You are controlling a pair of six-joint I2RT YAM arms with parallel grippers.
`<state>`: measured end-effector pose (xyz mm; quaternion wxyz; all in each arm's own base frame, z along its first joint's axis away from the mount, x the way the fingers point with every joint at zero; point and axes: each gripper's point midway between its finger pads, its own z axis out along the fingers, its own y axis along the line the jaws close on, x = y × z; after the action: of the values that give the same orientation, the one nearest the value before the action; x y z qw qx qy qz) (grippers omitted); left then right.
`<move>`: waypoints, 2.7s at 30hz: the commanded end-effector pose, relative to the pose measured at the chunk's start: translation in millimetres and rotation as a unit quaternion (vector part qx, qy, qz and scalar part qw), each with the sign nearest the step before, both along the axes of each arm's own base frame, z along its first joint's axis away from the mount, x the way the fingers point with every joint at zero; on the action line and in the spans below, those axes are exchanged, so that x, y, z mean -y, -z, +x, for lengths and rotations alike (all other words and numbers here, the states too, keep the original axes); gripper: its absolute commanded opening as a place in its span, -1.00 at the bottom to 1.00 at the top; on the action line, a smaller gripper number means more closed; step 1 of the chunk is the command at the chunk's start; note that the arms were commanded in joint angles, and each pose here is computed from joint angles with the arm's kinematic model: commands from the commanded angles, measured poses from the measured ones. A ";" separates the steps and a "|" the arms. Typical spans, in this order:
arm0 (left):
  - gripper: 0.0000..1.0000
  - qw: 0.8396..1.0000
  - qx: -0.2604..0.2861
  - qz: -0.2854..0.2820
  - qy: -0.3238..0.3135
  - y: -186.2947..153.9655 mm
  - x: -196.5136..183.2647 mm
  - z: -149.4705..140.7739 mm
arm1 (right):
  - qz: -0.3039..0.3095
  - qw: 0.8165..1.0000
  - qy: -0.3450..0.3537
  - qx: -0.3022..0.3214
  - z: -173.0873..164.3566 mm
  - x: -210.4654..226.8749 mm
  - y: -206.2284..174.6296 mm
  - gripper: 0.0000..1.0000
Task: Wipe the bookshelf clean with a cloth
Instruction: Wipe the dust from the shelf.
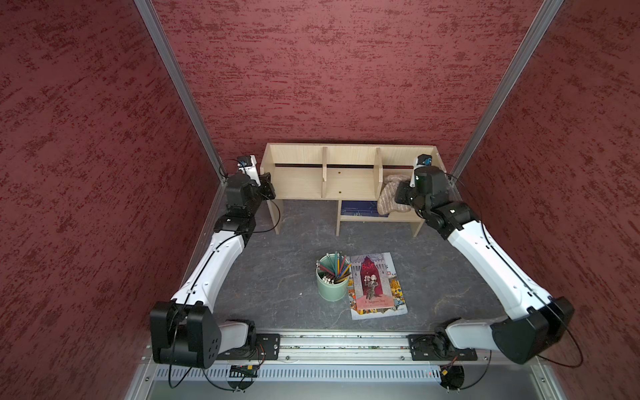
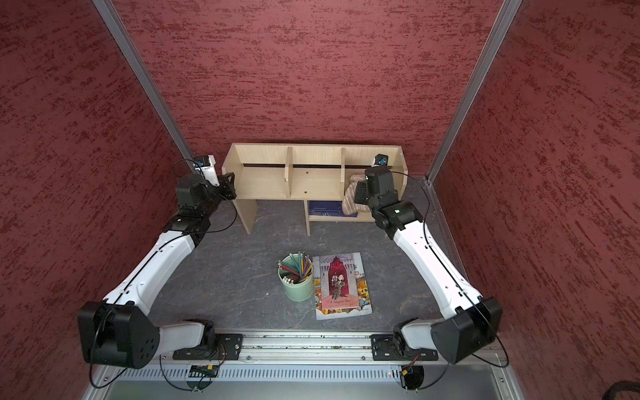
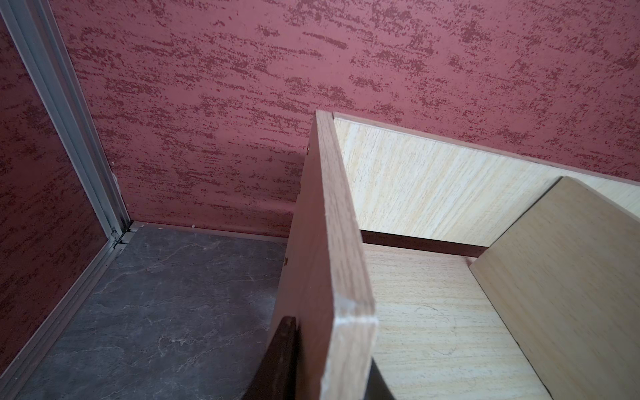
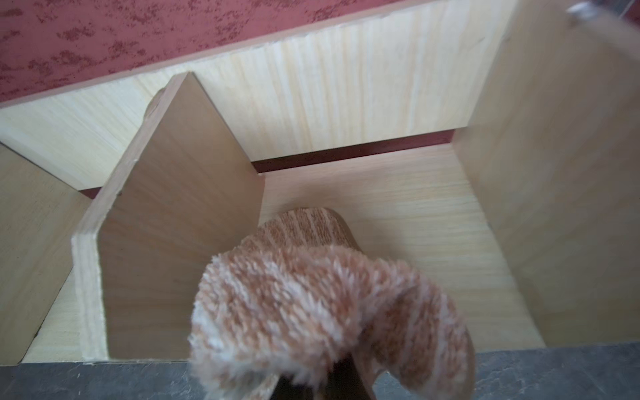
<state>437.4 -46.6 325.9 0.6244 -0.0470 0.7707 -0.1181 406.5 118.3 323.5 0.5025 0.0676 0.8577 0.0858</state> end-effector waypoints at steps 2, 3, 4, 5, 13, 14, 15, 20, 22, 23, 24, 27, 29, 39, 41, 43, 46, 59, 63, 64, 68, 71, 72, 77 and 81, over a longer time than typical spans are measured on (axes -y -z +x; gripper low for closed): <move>-1.00 0.995 -0.023 -0.059 0.076 9.0 36.4 -7.1 | -0.002 1.000 0.012 -0.002 11.5 -2.7 -13.0 -1.00; -1.00 0.995 -0.023 -0.058 0.076 8.8 36.3 -6.9 | -0.015 1.000 0.021 -0.004 18.0 -0.5 -12.4 -1.00; -1.00 0.995 -0.023 -0.057 0.076 8.9 36.3 -7.1 | -0.027 0.999 0.028 -0.002 25.0 1.4 -17.2 -1.00; -1.00 0.995 -0.023 -0.057 0.075 8.7 35.8 -7.2 | -0.037 0.999 0.027 -0.009 28.4 1.1 -15.3 -1.00; -1.00 0.995 -0.022 -0.056 0.074 7.6 35.4 -7.5 | -0.065 0.997 0.044 0.022 67.7 -3.4 -65.0 -1.00; -1.00 0.996 -0.021 -0.055 0.074 7.5 35.1 -7.6 | -0.068 0.996 0.053 0.027 71.1 -1.2 -71.6 -1.00; -1.00 0.996 -0.020 -0.054 0.073 7.1 35.0 -7.9 | -0.075 0.995 0.064 0.029 74.0 3.0 -75.8 -1.00; -1.00 0.996 -0.021 -0.053 0.071 7.5 34.2 -7.4 | -0.111 0.983 0.140 0.026 79.8 53.7 -91.2 -1.00; -1.00 0.996 -0.020 -0.053 0.073 7.2 34.9 -7.7 | -0.115 0.979 0.166 0.023 72.9 76.9 -96.9 -1.00; -1.00 0.996 -0.020 -0.054 0.073 6.9 34.9 -7.6 | -0.116 0.977 0.179 0.019 67.6 90.1 -99.3 -1.00; -1.00 0.996 -0.021 -0.054 0.073 6.9 34.8 -7.6 | -0.116 0.974 0.196 0.015 62.7 105.9 -100.5 -1.00; -1.00 0.996 -0.020 -0.054 0.070 6.2 33.1 -7.5 | -0.104 0.968 0.230 0.001 46.5 142.1 -100.9 -1.00; -1.00 0.996 -0.020 -0.053 0.070 6.3 33.3 -7.8 | -0.095 0.965 0.244 -0.010 37.6 160.1 -99.2 -1.00; -1.00 0.996 -0.019 -0.053 0.070 5.2 33.5 -8.4 | -0.007 0.985 0.169 -0.023 67.9 131.7 -87.3 -1.00; -1.00 0.996 -0.019 -0.053 0.071 5.3 34.0 -8.0 | 0.023 0.990 0.137 -0.019 80.2 114.7 -88.3 -1.00; -1.00 0.996 -0.020 -0.054 0.072 5.8 34.0 -7.8 | 0.043 0.994 0.098 -0.006 90.3 92.3 -94.6 -1.00; -1.00 0.996 -0.019 -0.054 0.071 5.5 33.8 -8.2 | 0.053 0.998 0.044 0.017 100.9 54.5 -104.4 -1.00; -1.00 0.996 -0.020 -0.053 0.070 6.3 33.5 -8.1 | -0.071 0.993 -0.053 0.078 81.1 -39.8 -132.4 -1.00; -1.00 0.996 -0.020 -0.053 0.070 6.1 33.7 -8.0 | -0.111 0.990 -0.055 0.068 70.2 -42.5 -120.1 -1.00; -1.00 0.996 -0.021 -0.053 0.070 6.5 33.3 -8.0 | -0.117 0.989 -0.057 0.070 64.6 -43.1 -118.6 -1.00; -1.00 0.996 -0.021 -0.053 0.070 6.7 33.9 -7.8 | -0.134 0.987 -0.058 0.069 42.0 -43.7 -107.9 -1.00; -1.00 0.996 -0.022 -0.053 0.070 7.8 33.7 -7.5 | -0.146 0.985 -0.065 0.066 20.6 -45.7 -96.7 -1.00; -1.00 0.996 -0.023 -0.053 0.070 7.9 33.7 -7.2 | -0.148 0.985 -0.067 0.063 16.0 -45.7 -91.7 -1.00; -1.00 0.996 -0.024 -0.053 0.070 9.0 34.0 -6.9 | -0.149 0.985 -0.065 0.058 2.9 -38.1 -85.1 -1.00; -1.00 0.996 -0.024 -0.053 0.070 8.8 34.4 -7.0 | -0.154 0.984 -0.063 0.064 11.7 -41.4 -90.6 -1.00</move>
<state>437.4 -46.4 325.9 0.6245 -0.0470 0.7707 -0.1175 408.5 159.1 400.1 0.5318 -0.0786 0.8432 -0.0039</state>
